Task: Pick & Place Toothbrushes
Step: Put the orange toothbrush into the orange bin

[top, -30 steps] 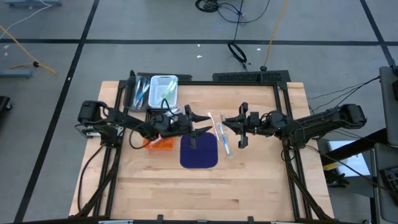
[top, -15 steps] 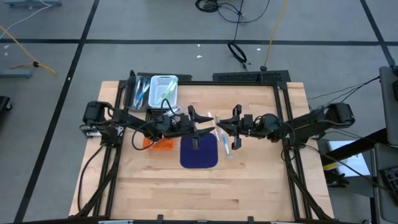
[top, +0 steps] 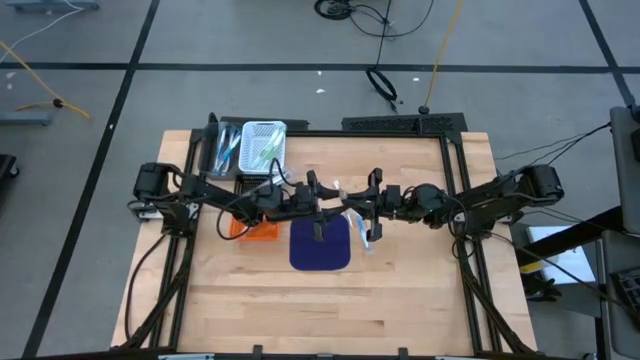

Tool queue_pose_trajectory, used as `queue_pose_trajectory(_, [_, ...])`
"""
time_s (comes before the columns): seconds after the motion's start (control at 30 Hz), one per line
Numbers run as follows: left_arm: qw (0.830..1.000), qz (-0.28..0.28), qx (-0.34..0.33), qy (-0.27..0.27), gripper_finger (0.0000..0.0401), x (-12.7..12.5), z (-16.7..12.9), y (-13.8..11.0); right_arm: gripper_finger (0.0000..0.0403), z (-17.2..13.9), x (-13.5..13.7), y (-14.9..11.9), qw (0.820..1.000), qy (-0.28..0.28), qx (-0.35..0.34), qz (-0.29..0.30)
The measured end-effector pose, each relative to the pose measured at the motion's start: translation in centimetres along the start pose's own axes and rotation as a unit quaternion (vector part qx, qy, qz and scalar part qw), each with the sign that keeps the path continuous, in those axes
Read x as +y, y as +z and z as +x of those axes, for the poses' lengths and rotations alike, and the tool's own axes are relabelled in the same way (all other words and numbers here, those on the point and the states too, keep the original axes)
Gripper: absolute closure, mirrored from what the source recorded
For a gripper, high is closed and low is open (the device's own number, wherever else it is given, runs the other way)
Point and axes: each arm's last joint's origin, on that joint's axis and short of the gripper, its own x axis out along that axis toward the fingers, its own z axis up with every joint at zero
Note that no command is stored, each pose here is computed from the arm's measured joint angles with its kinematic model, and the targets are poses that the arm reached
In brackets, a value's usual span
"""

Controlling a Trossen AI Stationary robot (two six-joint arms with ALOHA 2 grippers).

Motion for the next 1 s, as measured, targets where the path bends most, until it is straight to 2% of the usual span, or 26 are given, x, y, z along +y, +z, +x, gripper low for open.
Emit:
queue_pose_trajectory(0.1, [1.000,0.005,0.004,-0.002,0.0269,-0.1,0.0,-0.1,0.0390,0.0,0.0,0.0,1.000,0.000,0.002,-0.004])
queue_pose_trajectory(0.27, [1.000,0.005,0.007,-0.004,0.0382,-0.3,0.0,-0.1,0.0371,0.0,0.0,-0.1,1.000,0.000,0.007,-0.005])
queue_pose_trajectory(0.53, [1.000,-0.014,0.013,0.002,0.0395,-0.1,0.0,-0.3,0.0347,0.0,0.0,-0.2,1.000,-0.002,0.011,-0.006])
queue_pose_trajectory(0.67, [0.999,-0.018,0.032,0.007,0.0396,-0.1,-0.3,0.6,0.0340,-0.1,-0.1,0.0,1.000,-0.002,0.017,-0.007])
queue_pose_trajectory(0.83, [0.992,-0.020,0.108,0.058,0.0397,-0.5,-1.8,2.4,0.0328,-0.7,-0.6,0.4,0.997,-0.009,0.079,-0.011])
queue_pose_trajectory(1.0, [0.966,-0.030,0.222,0.132,0.0397,-1.3,-5.0,4.2,0.0316,-1.7,-0.7,0.7,0.990,-0.009,0.142,-0.017])
